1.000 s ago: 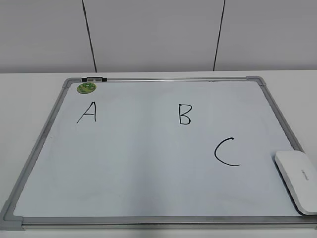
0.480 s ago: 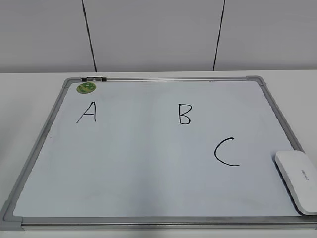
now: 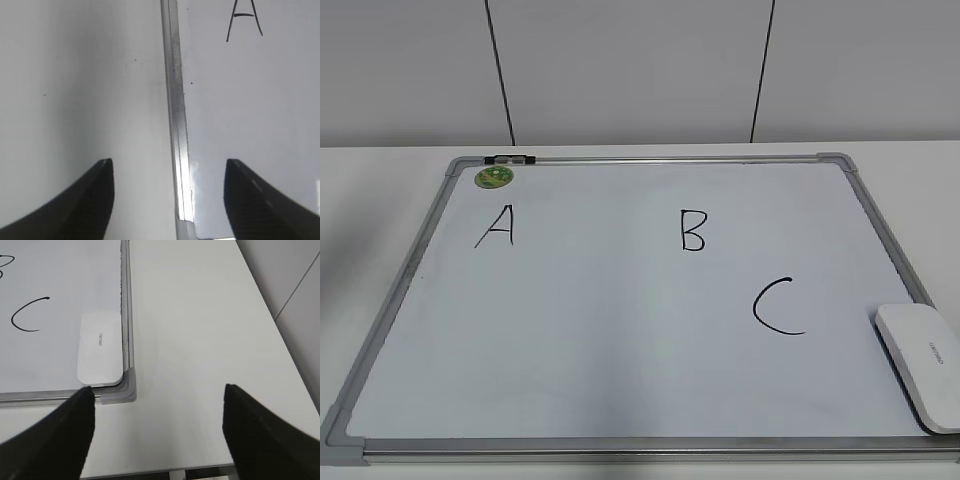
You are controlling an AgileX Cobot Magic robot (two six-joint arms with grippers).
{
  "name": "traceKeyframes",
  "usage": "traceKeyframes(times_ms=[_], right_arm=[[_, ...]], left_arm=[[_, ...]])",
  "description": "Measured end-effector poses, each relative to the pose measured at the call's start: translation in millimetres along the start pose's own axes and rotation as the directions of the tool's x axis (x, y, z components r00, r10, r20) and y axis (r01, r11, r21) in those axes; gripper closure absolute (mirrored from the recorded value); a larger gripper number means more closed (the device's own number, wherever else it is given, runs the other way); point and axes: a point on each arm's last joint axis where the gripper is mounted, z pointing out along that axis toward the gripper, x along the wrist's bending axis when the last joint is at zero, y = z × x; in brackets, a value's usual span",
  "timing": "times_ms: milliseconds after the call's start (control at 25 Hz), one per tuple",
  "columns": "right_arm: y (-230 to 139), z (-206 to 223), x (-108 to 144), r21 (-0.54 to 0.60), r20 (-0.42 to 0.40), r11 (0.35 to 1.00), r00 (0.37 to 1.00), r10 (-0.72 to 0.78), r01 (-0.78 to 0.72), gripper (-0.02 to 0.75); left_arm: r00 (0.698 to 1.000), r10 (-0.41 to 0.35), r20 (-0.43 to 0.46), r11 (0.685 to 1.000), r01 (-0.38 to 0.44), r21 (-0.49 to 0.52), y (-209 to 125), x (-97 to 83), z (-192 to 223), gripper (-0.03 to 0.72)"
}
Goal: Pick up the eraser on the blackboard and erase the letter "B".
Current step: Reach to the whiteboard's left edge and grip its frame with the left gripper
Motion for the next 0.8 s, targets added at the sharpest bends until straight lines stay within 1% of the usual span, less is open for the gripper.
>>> traceKeyframes(times_ms=[160, 200, 320, 600, 800], right_arm=[[0.0, 0.0, 0.0, 0.000, 0.000, 1.000, 1.000, 0.000, 0.000, 0.148], [0.0, 0.0, 0.0, 0.000, 0.000, 1.000, 1.000, 0.000, 0.000, 0.148], [0.0, 0.0, 0.0, 0.000, 0.000, 1.000, 1.000, 0.000, 0.000, 0.148], [0.0, 0.0, 0.0, 0.000, 0.000, 1.000, 1.000, 0.000, 0.000, 0.148], [0.0, 0.0, 0.0, 0.000, 0.000, 1.000, 1.000, 0.000, 0.000, 0.148]], left_arm=[[0.999, -0.015, 0.039, 0.995, 0.011, 0.103, 15.8, 1.0, 42.7, 0.179], [0.999, -0.009, 0.043, 0.992, 0.004, 0.123, 17.6, 1.7, 51.7, 0.182], [0.998, -0.011, 0.059, 0.982, -0.001, 0.189, 20.1, 3.6, 81.7, 0.211], [0.996, -0.014, 0.083, 0.969, -0.007, 0.245, 37.8, 7.6, 136.8, 0.281], [0.996, -0.016, 0.092, 0.963, -0.009, 0.270, 52.6, 9.8, 164.1, 0.329]])
